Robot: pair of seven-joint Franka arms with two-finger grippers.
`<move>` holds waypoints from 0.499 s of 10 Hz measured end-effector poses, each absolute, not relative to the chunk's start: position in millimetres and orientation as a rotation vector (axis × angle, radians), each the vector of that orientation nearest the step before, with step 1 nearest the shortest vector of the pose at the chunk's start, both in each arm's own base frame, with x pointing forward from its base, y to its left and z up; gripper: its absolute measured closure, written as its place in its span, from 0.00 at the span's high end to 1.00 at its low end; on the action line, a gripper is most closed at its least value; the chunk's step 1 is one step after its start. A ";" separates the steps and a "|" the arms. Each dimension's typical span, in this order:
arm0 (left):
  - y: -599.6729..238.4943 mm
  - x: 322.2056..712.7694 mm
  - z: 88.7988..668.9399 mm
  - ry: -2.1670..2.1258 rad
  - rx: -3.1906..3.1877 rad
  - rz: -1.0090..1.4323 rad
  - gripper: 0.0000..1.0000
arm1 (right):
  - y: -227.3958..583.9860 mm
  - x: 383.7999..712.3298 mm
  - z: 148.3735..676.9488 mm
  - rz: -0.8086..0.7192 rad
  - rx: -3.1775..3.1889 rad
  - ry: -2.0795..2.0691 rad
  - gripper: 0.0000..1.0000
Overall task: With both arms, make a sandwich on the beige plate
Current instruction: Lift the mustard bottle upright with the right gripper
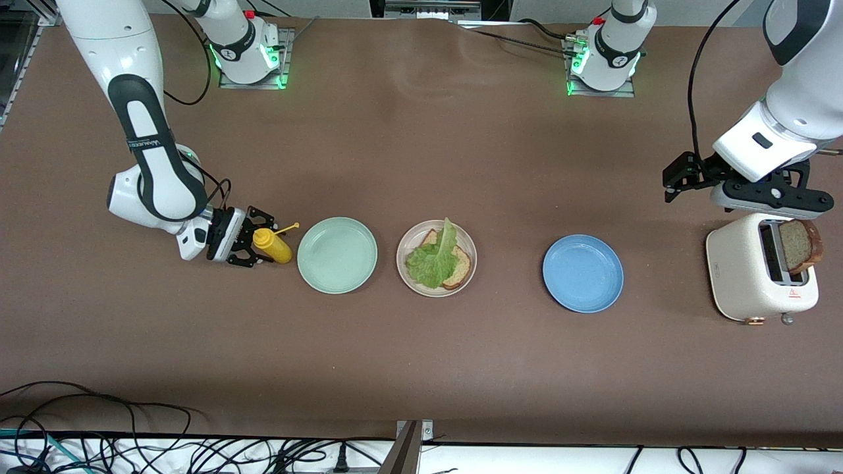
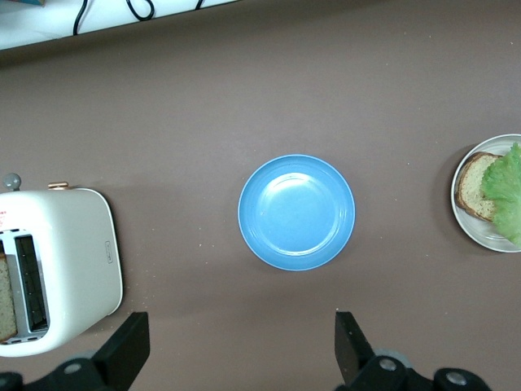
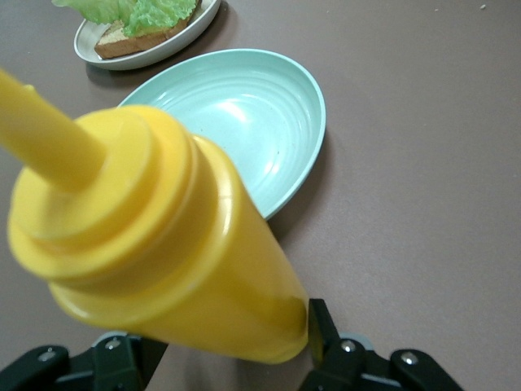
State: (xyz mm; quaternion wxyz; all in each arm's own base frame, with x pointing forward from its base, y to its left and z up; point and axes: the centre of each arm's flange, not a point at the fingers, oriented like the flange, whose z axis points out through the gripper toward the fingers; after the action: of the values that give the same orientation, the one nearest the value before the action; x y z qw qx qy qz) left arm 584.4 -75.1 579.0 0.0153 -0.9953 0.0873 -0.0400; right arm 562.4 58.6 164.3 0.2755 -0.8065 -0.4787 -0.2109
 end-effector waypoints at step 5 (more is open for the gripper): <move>-74.9 584.4 579.0 0.271 -3.097 -0.125 1.00 | 61.6 579.4 173.0 -0.594 -2.151 -1.355 0.37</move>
State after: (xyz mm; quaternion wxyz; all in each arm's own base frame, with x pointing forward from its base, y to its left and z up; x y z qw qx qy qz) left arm 584.4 -74.9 579.0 0.0153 -0.9953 0.0871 -0.0403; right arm 579.4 61.6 173.0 0.2625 -0.7950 -0.5008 -0.2197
